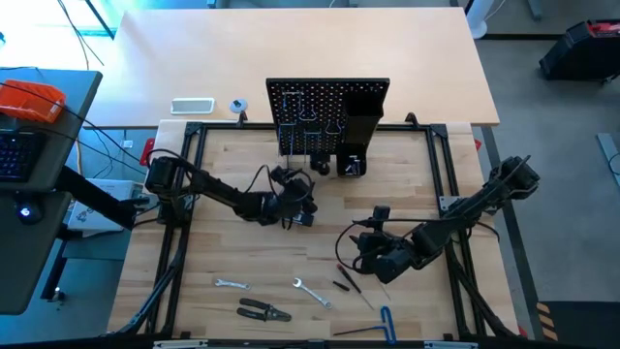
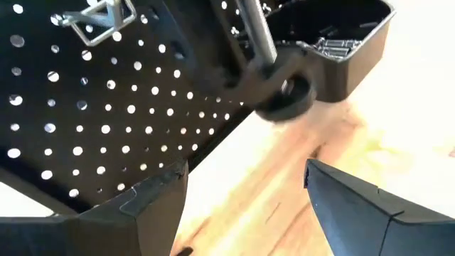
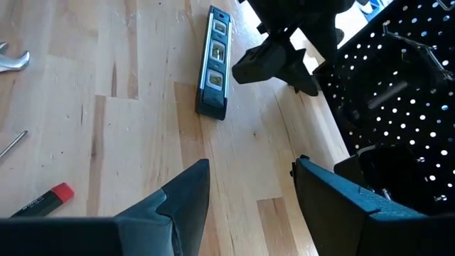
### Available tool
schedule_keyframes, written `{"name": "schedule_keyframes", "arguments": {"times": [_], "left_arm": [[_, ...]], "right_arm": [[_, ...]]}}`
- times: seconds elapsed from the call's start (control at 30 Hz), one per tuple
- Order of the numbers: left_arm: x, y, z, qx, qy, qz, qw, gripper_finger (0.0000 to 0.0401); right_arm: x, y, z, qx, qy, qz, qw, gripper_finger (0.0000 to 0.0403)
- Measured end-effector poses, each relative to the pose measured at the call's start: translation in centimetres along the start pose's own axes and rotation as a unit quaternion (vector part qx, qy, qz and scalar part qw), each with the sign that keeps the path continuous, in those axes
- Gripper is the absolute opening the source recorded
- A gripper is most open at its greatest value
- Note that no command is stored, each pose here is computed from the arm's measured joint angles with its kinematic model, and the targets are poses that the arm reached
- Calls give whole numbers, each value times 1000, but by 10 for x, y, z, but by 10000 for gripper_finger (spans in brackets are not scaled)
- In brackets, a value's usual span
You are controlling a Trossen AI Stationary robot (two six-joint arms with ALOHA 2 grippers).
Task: Hang tools onto peg board
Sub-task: Hang the big wrench onto the peg board
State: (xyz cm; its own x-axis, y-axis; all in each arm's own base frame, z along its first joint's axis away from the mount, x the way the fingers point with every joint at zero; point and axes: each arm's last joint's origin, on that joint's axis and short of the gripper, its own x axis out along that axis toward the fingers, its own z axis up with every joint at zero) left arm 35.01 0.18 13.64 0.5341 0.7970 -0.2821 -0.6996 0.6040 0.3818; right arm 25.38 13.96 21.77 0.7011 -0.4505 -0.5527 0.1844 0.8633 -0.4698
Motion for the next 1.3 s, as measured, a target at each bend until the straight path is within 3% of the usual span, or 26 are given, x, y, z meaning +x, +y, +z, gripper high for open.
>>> {"name": "schedule_keyframes", "arguments": {"times": [1.3], "left_arm": [[-44, -27, -6, 17, -15, -36, 999, 275]], "right_arm": [[1, 1, -2, 23, 6, 12, 1000, 199]]}}
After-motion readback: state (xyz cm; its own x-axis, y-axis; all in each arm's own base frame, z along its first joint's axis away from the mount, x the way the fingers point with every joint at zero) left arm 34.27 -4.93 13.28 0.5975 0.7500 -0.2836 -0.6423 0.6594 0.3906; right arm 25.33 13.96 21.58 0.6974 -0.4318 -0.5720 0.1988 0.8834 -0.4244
